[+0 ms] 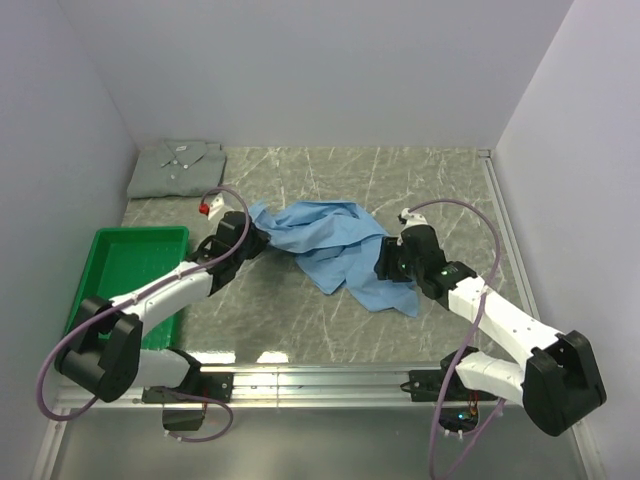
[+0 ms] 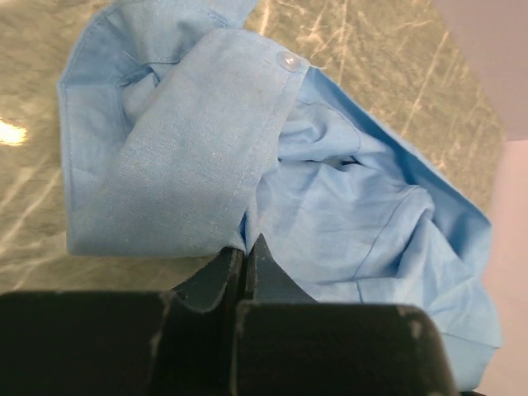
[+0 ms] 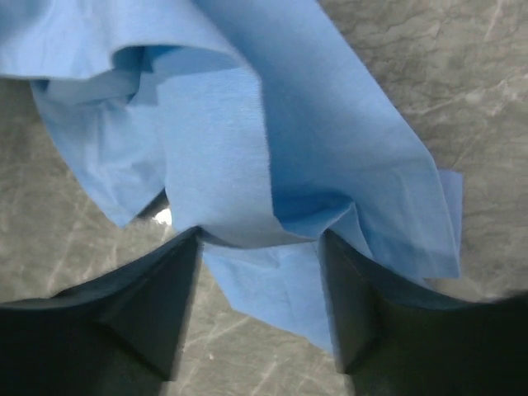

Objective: Fold and stack the long sleeve shirts
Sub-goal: Flatten the shirt out

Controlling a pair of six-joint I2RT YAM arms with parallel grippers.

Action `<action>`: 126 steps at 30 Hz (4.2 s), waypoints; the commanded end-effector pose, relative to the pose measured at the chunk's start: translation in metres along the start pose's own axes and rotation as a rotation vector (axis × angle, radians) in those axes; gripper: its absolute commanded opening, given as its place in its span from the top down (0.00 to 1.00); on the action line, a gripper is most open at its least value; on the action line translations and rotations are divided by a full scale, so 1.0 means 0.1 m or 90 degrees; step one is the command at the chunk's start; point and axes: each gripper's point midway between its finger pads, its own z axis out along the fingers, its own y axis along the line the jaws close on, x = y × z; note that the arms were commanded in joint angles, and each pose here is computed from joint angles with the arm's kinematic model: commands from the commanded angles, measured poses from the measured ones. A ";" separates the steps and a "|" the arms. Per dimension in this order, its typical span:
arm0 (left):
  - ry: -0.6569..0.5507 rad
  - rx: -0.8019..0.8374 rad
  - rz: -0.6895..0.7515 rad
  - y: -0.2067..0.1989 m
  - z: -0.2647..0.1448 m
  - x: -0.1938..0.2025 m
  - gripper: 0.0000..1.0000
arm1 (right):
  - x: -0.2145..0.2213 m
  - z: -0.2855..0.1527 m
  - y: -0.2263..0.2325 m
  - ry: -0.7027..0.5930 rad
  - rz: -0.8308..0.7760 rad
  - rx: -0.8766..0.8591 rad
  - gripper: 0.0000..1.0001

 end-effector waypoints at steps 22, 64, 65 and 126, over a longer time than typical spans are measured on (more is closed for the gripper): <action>-0.228 0.045 0.203 -1.14 -0.93 -1.57 1.00 | -1.85 -1.63 -0.23 -0.354 -0.039 0.204 1.00; -0.442 0.379 0.236 -2.66 -3.66 -2.87 1.00 | -2.94 -4.22 -0.04 -0.762 -0.104 0.184 1.00; -0.448 0.333 0.238 -2.60 -3.51 -2.90 0.99 | -2.95 -4.17 -0.06 -0.755 -0.106 0.199 1.00; 0.004 -0.147 0.293 0.47 -0.25 -0.83 0.11 | 0.92 0.04 -0.46 0.267 0.207 0.164 0.44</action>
